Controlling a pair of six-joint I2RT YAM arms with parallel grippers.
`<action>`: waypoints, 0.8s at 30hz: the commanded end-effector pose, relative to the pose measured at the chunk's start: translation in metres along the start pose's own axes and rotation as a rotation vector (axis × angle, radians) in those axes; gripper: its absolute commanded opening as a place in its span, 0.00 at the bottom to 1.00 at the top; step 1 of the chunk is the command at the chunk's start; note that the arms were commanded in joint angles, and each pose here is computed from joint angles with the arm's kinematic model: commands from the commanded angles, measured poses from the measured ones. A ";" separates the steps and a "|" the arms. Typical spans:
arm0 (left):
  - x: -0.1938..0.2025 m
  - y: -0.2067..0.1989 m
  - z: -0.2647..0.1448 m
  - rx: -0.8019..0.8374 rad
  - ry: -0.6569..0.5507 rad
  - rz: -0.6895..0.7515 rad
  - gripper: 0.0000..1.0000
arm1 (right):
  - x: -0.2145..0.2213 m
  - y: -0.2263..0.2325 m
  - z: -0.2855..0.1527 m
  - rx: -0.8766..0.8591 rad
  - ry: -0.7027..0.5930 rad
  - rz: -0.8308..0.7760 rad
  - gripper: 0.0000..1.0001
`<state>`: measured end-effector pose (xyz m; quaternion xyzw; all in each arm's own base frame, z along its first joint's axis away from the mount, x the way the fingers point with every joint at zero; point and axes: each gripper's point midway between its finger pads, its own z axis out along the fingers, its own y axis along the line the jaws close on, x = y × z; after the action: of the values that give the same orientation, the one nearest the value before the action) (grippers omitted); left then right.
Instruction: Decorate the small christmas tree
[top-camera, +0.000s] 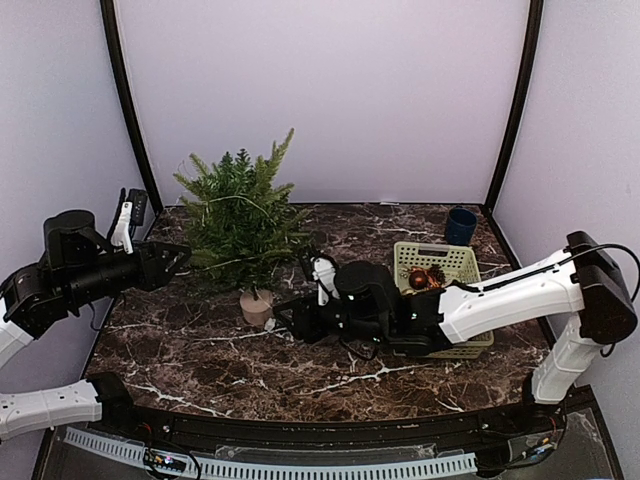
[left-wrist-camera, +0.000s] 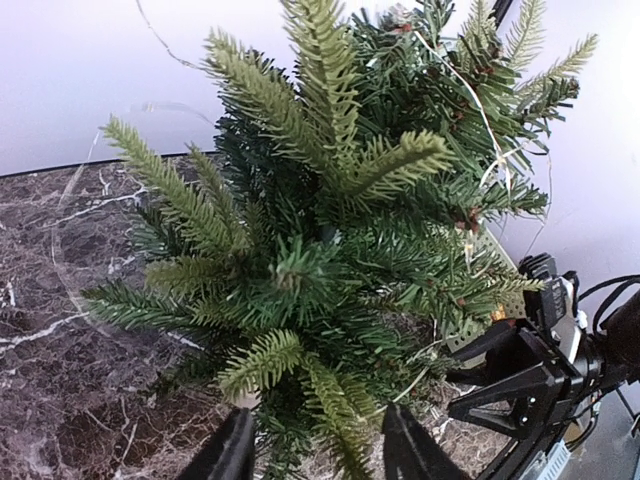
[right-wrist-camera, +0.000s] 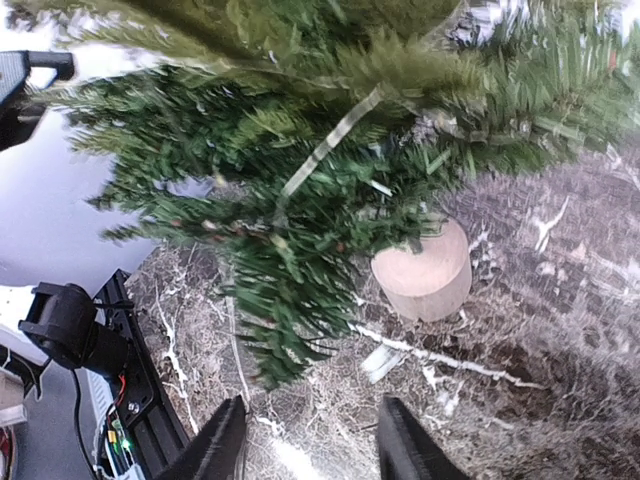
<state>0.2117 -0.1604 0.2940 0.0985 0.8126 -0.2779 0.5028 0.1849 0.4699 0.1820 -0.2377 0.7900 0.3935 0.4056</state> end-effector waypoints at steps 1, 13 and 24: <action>-0.003 0.002 -0.009 -0.017 -0.006 -0.001 0.53 | -0.014 0.008 -0.018 -0.024 -0.047 -0.006 0.55; -0.021 -0.002 -0.021 -0.033 -0.006 -0.012 0.81 | -0.030 0.000 -0.051 -0.008 -0.094 0.000 0.81; -0.023 -0.001 -0.020 -0.050 0.015 -0.036 0.84 | -0.027 0.010 -0.057 -0.069 -0.053 -0.013 0.84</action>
<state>0.2090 -0.1503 0.3165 0.0822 0.8220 -0.2636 0.4980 0.1765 0.4284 0.2225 -0.2280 0.7721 0.4071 0.4315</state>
